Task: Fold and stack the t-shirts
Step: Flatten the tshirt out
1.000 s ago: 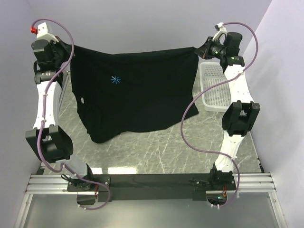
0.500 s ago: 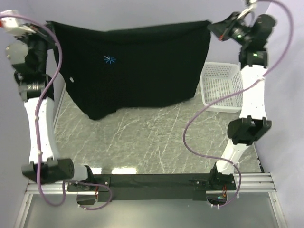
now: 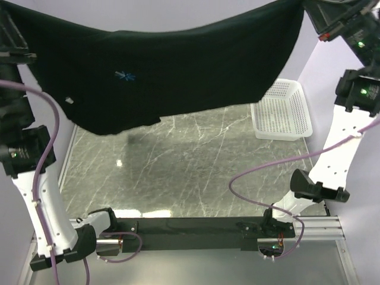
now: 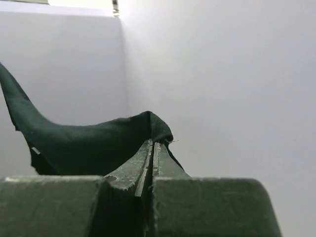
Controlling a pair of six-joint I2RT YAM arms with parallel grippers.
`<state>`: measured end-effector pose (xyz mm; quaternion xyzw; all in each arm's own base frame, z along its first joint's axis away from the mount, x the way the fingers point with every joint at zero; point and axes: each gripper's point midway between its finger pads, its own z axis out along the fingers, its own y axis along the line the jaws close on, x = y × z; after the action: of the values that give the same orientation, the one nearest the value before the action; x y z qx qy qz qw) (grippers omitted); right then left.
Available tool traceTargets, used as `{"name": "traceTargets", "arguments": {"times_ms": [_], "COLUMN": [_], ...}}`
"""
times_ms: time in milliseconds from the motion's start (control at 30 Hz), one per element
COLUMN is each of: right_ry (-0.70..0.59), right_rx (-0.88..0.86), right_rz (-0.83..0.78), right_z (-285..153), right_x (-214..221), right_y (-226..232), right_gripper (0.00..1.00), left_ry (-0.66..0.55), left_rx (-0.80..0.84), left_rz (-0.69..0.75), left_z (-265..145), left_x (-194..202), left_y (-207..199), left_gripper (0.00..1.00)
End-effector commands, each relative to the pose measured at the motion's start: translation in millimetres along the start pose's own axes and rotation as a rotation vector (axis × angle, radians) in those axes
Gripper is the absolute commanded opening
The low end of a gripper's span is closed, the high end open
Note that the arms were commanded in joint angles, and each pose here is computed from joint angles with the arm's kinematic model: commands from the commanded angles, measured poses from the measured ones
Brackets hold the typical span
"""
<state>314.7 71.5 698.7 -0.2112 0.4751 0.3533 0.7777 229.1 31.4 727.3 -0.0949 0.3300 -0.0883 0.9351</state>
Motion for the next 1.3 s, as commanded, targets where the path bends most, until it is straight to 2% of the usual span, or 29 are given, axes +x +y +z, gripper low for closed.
{"name": "traceTargets", "arguments": {"times_ms": [0,167,267,300,367,400,467,500,567,600,633,667,700,767,800,867,900,1000,1133,1200,1267], "right_ry": [-0.059,-0.06,-0.03,-0.012,0.047,0.074,0.138,0.166,0.241,0.264,0.31,0.333,0.375,0.42,0.469,0.494,0.512,0.604,0.69,0.718,0.736], "right_rx": [-0.055,0.005,0.062,0.076,0.128,0.122,0.163,0.151,0.208,0.224,0.25,0.27,0.312,0.34,0.383,0.393,0.395,0.411,0.488,0.513,0.56], "right_rz": [-0.031,-0.041,0.001,-0.005,0.058,0.039,0.092,0.063,0.087,0.1,0.141,0.141,0.172,0.17,0.196,0.192,0.195,0.206,0.199,0.204,0.216], "right_z": [-8.2,-12.1,-12.3,-11.7,-13.4,-9.8,-13.4,-10.4,-19.1,-21.7,-28.5,-33.0,-41.9,-48.1,-57.8,-58.0,-59.0,-59.4,-63.1,-51.5,-49.9], "right_x": [-31.5,-30.8,-9.5,1.3,37.8,54.9,103.8,124.5,182.3,202.7,242.7,263.0,299.9,336.5,373.5,402.6,418.0,482.2,533.9,556.6,565.6], "right_y": [36.1,25.8,0.5,-8.5,-32.0,-34.0,-50.5,-49.4,-69.5,-75.1,-85.5,-94.0,-109.4,-122.9,-138.6,-149.0,-153.8,-174.4,-206.8,-214.0,-225.0], "right_gripper": [0.0,0.0,0.0,0.0,0.0,0.0,0.0,0.0,0.0,0.0,0.0,0.0,0.0,0.0,0.0,0.0,0.0,0.0,0.0,0.0,0.0], "left_ry": [-0.129,-0.127,-0.077,-0.035,0.013,0.067,0.127,0.194,0.259,0.331,0.358,0.391,0.467,0.516,0.596,0.63,0.697,0.782,0.86,0.899,0.938], "left_rx": [-0.029,-0.052,-0.071,-0.086,-0.104,-0.121,-0.144,-0.163,-0.187,-0.21,-0.22,-0.226,-0.246,-0.258,-0.274,-0.28,-0.308,-0.358,-0.42,-0.438,-0.46], "left_rz": [0.014,0.005,-0.005,-0.006,-0.021,-0.025,-0.039,-0.037,-0.049,-0.041,-0.049,-0.054,-0.041,-0.066,-0.07,-0.102,-0.115,-0.154,-0.173,-0.173,-0.175], "left_z": [-1.1,2.6,6.4,7.1,6.0,3.0,-2.0,-9.2,-18.6,-31.0,-36.3,-42.5,-58.1,-69.7,-87.9,-97.5,-115.6,-139.1,-159.9,-164.5,-170.2], "left_x": [-43.3,-40.4,-14.8,5.9,30.4,58.4,89.1,122.3,156.9,193.6,210.3,228.3,266.8,300.9,341.3,373.1,409.6,467.2,521.1,546.0,561.8], "left_y": [-2.9,1.7,11.4,19.5,28.7,39.0,50.6,62.6,75.6,89.8,95.9,101.5,116.3,127.2,140.5,149.8,163.1,184.8,208.2,218.5,225.1], "left_gripper": [0.01,0.01,0.01,0.01,0.01,0.0,0.01,0.0,0.01,0.0,0.0,0.0,0.01,0.0,0.0,0.01,0.0,0.0,0.0,0.0,0.0]}}
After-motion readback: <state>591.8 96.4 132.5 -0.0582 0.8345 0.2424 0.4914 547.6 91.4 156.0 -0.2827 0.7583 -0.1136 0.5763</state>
